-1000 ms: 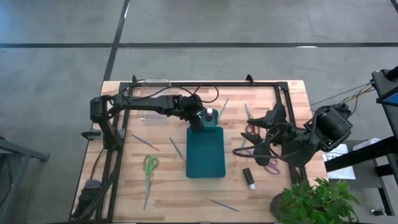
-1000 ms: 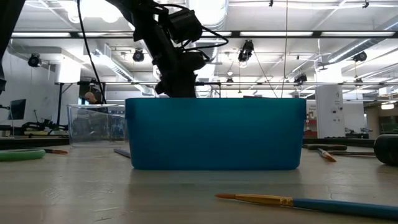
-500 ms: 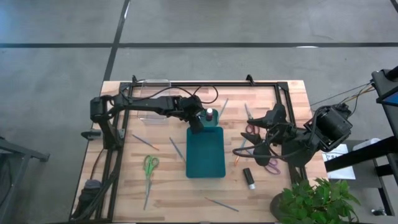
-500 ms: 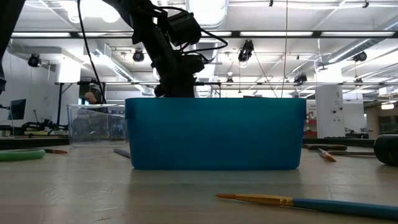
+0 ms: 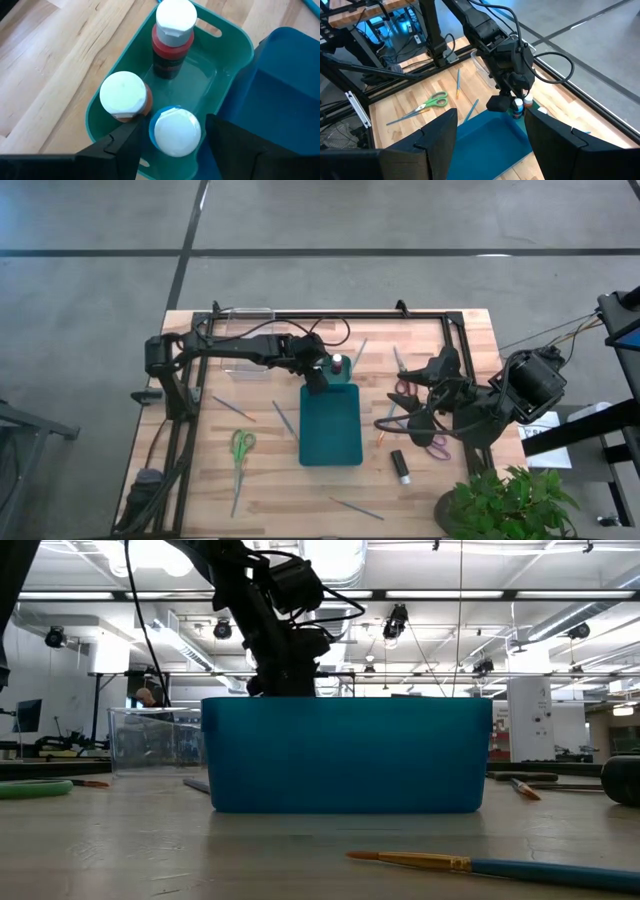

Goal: Pick & Place Paint Supplies
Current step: Put the black paint bottle into the green bin

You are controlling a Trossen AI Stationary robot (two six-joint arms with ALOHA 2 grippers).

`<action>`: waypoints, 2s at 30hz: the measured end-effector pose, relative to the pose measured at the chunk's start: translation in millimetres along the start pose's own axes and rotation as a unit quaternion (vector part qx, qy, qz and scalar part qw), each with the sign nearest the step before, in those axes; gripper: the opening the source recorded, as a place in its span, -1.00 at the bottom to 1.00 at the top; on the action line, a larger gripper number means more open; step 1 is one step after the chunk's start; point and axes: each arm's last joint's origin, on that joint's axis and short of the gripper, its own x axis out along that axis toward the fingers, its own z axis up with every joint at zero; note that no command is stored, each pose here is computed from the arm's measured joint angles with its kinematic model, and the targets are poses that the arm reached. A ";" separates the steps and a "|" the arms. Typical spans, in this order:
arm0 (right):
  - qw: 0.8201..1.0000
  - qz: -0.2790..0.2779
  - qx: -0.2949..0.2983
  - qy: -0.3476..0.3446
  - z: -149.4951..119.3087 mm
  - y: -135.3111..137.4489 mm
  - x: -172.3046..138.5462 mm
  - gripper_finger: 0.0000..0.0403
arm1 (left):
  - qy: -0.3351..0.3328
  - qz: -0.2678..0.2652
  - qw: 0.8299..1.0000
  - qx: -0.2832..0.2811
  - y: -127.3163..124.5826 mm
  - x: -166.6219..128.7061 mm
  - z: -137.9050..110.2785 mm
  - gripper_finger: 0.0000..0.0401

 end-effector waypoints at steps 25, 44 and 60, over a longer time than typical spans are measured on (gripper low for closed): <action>0.999 0.016 -0.029 0.021 -1.3 0.8 0.0 0.14 | -0.130 -0.101 0.984 0.074 -7.3 -119.6 6.3 0.10; 0.945 -0.080 0.117 0.294 -51.2 -9.2 98.8 0.14 | -0.278 -0.065 0.953 0.101 3.3 -258.1 -47.1 0.11; 0.889 -0.193 0.230 0.346 -150.7 10.3 117.5 0.14 | -0.248 -0.048 0.958 0.133 11.2 -265.6 -62.4 0.11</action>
